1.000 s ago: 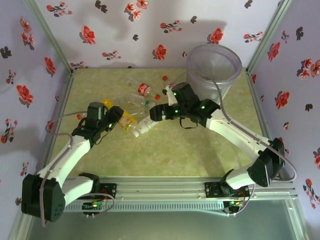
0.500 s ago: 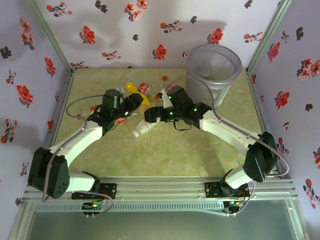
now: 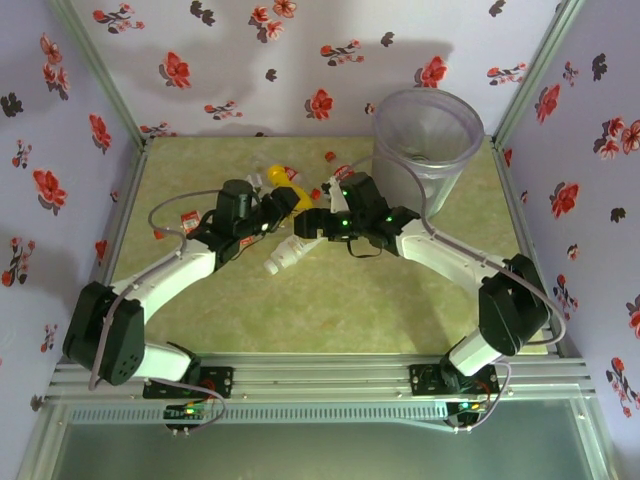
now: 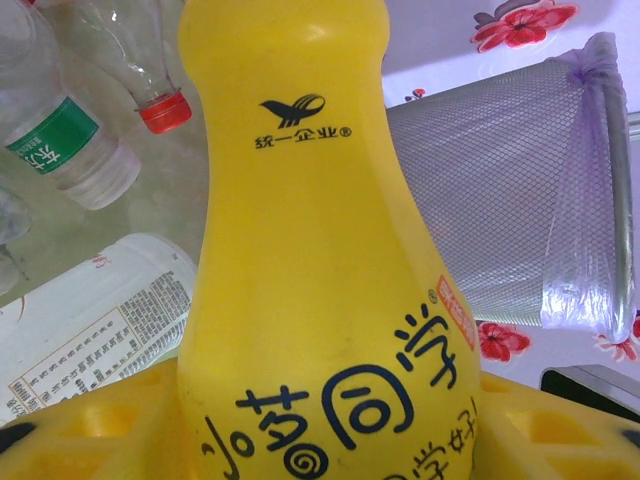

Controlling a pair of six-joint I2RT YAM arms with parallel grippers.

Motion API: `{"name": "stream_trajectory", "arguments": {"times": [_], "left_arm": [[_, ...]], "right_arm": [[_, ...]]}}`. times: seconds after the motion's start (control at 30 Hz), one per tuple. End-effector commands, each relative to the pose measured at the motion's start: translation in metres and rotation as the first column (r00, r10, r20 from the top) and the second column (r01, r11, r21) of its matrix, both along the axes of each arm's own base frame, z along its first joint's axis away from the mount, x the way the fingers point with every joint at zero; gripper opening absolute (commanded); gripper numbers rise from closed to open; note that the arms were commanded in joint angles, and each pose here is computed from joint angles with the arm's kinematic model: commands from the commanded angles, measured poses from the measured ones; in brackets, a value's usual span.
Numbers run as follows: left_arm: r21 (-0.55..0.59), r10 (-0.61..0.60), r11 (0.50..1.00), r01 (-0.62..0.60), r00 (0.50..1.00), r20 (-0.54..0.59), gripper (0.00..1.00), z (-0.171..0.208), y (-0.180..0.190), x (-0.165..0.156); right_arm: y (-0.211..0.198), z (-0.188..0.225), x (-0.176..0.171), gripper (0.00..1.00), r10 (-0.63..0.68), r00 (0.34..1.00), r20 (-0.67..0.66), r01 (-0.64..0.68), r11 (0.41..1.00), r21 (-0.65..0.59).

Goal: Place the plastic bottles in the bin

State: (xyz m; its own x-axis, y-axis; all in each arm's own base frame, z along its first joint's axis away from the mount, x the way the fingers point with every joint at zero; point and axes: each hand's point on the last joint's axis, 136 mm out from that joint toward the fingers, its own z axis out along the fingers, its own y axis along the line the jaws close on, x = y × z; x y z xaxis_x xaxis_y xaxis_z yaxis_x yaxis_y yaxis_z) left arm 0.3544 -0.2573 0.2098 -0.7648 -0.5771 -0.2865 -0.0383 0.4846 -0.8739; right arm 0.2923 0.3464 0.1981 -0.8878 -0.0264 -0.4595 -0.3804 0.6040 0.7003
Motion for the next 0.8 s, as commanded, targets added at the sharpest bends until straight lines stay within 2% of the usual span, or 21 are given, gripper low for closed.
{"name": "stream_trajectory", "arguments": {"times": [0.0,0.07,0.17,0.2,0.27,0.43,0.57,0.77], "left_arm": [[-0.05,-0.029,0.998,0.031,0.999,0.045,0.02,0.021,-0.013,0.002],[-0.047,-0.03,0.998,0.032,0.998,0.047,0.07,0.021,-0.013,0.002],[-0.044,-0.033,0.998,0.035,0.998,0.059,0.25,0.024,-0.013,0.003],[-0.045,-0.033,0.998,0.036,0.997,0.065,0.33,0.025,-0.013,0.003],[-0.059,-0.028,0.998,0.034,0.996,0.087,0.56,0.029,-0.012,0.005],[-0.05,-0.007,0.999,0.015,0.988,0.152,0.88,0.047,0.005,0.004],[0.007,0.022,1.0,-0.023,0.984,0.174,0.99,0.053,0.031,-0.002],[0.12,0.068,0.989,-0.083,0.99,0.123,1.0,0.03,0.065,-0.017]], "right_arm": [[0.003,-0.006,0.003,0.74,-0.001,1.0,-0.018,0.002,1.0,0.021],[0.002,-0.005,0.003,0.68,-0.004,1.0,-0.014,0.004,1.0,0.019],[-0.002,-0.003,0.004,0.58,-0.009,1.0,-0.004,0.009,1.0,0.005],[-0.004,-0.002,0.003,0.58,-0.009,1.0,-0.001,0.009,1.0,0.001],[-0.007,0.0,0.004,0.56,-0.013,1.0,0.009,0.013,1.0,-0.008],[-0.028,0.013,0.009,0.51,-0.031,0.998,0.056,0.035,0.996,-0.077],[-0.054,0.039,0.015,0.5,-0.035,0.989,0.147,0.062,0.98,-0.188],[-0.106,0.101,0.031,0.48,-0.096,0.939,0.331,0.194,0.941,-0.276]]}}
